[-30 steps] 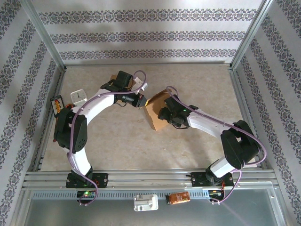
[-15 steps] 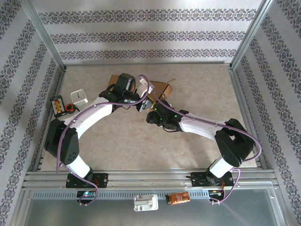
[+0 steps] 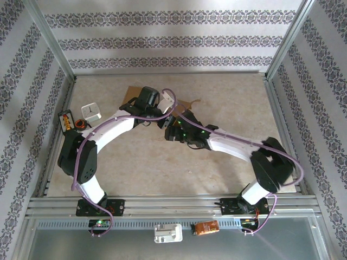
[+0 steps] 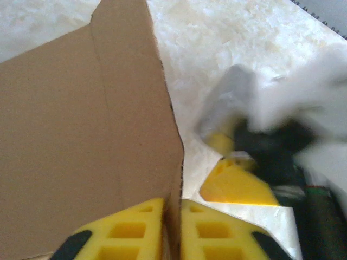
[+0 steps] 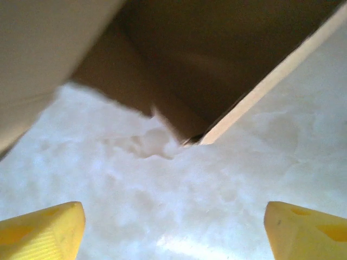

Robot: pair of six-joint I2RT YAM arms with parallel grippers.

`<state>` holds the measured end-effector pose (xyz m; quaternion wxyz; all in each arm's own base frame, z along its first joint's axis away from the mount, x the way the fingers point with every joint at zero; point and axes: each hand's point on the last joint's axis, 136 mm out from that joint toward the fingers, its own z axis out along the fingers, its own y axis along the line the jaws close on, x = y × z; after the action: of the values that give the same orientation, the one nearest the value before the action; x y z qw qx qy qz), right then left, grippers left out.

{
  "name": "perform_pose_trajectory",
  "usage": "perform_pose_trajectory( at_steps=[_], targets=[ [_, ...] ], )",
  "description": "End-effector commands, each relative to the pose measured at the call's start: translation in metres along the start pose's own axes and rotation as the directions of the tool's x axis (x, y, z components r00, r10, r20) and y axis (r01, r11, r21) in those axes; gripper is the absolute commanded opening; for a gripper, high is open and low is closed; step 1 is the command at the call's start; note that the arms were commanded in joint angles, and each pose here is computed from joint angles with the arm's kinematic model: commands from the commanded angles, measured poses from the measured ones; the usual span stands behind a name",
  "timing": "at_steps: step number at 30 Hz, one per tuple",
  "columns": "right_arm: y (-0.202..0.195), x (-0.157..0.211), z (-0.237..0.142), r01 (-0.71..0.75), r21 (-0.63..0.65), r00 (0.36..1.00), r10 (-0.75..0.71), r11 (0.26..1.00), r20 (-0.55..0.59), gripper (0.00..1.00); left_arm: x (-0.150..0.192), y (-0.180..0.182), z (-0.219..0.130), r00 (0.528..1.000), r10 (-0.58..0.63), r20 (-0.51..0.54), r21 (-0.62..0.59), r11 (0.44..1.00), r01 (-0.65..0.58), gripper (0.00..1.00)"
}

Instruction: Fold the paper box

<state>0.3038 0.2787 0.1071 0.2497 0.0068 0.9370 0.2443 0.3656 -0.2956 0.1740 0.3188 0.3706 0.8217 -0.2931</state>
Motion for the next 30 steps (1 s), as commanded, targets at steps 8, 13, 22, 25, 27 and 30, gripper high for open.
perform_pose_trajectory(
  at_steps=[8, 13, 22, 25, 27, 30],
  targets=[
    [-0.047, -0.04, -0.103, -0.055, -0.111, 0.969, 0.08, 0.992, 0.234, 0.98, 0.018, -0.035, 0.001, 0.997, 0.074, -0.024, 0.159, 0.985, -0.07, 0.46],
    [-0.087, -0.084, -0.113, -0.086, -0.094, 0.966, 0.106, 0.992, 0.236, 0.96, -0.004, -0.028, -0.02, 0.993, 0.012, 0.12, 0.039, 0.999, -0.017, 0.58],
    [-0.064, -0.155, -0.049, 0.1, -0.212, 0.99, -0.119, 0.972, -0.08, 0.82, 0.005, 0.054, -0.063, 0.569, -0.671, 0.476, 0.011, 0.651, 0.759, 0.58],
    [-0.064, -0.167, -0.017, 0.096, -0.226, 0.979, -0.133, 0.969, -0.154, 0.7, 0.023, 0.075, -0.056, 0.425, -0.758, 0.495, 0.095, 0.534, 0.84, 0.58],
    [-0.061, -0.166, 0.002, 0.086, -0.251, 0.97, -0.139, 0.964, -0.201, 0.7, 0.025, 0.079, -0.048, 0.424, -0.767, 0.483, 0.111, 0.533, 0.839, 0.59],
    [-0.064, -0.155, 0.029, 0.101, -0.245, 0.947, -0.168, 0.964, -0.274, 0.71, 0.034, 0.085, -0.035, 0.448, -0.771, 0.453, 0.064, 0.529, 0.846, 0.6]
  ],
)
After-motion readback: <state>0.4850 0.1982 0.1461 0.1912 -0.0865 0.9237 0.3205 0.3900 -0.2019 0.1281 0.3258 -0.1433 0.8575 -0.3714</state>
